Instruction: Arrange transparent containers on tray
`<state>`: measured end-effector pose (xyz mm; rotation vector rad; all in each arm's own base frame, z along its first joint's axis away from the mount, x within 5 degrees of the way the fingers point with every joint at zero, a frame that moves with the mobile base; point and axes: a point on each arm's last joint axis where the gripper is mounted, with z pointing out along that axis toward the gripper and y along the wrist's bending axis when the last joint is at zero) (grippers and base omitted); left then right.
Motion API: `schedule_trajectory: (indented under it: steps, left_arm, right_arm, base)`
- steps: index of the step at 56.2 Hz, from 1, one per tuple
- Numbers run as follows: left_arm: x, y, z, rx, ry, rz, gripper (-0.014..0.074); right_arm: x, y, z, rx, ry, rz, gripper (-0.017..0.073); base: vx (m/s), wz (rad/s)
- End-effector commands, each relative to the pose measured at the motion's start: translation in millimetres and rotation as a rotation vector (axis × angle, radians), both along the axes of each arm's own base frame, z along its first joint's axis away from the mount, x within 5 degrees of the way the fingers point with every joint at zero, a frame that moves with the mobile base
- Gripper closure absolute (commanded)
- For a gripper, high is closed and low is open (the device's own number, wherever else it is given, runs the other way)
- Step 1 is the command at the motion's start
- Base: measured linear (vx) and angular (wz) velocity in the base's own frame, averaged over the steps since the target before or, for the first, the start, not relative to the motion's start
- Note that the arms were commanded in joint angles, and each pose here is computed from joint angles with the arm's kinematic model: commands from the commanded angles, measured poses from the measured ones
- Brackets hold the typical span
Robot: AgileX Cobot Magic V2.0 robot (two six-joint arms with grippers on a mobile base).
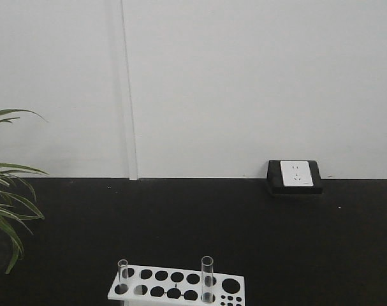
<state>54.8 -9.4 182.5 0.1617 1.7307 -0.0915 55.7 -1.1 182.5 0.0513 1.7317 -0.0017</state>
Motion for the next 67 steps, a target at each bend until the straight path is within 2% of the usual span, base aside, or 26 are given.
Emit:
schedule_trajectory:
  steps: [1, 29, 33, 45, 52, 59, 63, 67]
  left_arm:
    - [0.6, 0.6, -3.2, -0.02, -0.067, 0.01, 0.0601]
    - [0.6, 0.7, -3.2, -0.019, -0.067, 0.01, 0.0601]
    - [0.6, 0.7, -3.4, -0.016, -0.065, 0.01, 0.0601]
    - [0.6, 0.6, -3.3, -0.02, -0.066, 0.01, 0.0601]
    - [1.0, 1.1, 1.6, -0.029, -0.119, 0.016, 0.0601]
    - [1.2, 2.0, 9.1, -0.042, -0.201, 0.025, 0.0601]
    - [0.4, 3.1, 19.4, -0.058, -0.302, 0.036, 0.0601]
    - [-1.8, 4.5, 31.7, -0.1, -0.407, 0.045, 0.0601]
  right_arm:
    - [0.7, -0.7, 5.0, -0.012, -0.081, -0.006, 0.0571]
    - [0.7, -0.7, 5.0, -0.012, -0.081, -0.006, 0.0571]
    - [0.8, -0.9, 5.7, -0.039, -0.088, -0.006, 0.0571]
    - [0.8, -1.0, 6.2, -0.046, -0.093, -0.006, 0.0571]
    - [1.0, -1.4, 14.2, -0.04, -0.182, -0.013, 0.0571]
    - [-0.5, -2.0, 28.4, -0.048, -0.335, -0.023, 0.0571]
    - [-2.8, -2.4, 38.2, -0.053, -0.446, -0.031, 0.0571]
    - [-5.6, -2.7, 46.9, -0.057, -0.537, -0.036, 0.0571]
  base:
    - [0.0, 0.0]
    - [0.0, 0.0]
    - [0.0, 0.0]
    - [0.0, 0.0]
    - [0.0, 0.0]
    - [0.0, 0.0]
    - [0.0, 0.0]
    - [0.0, 0.0]
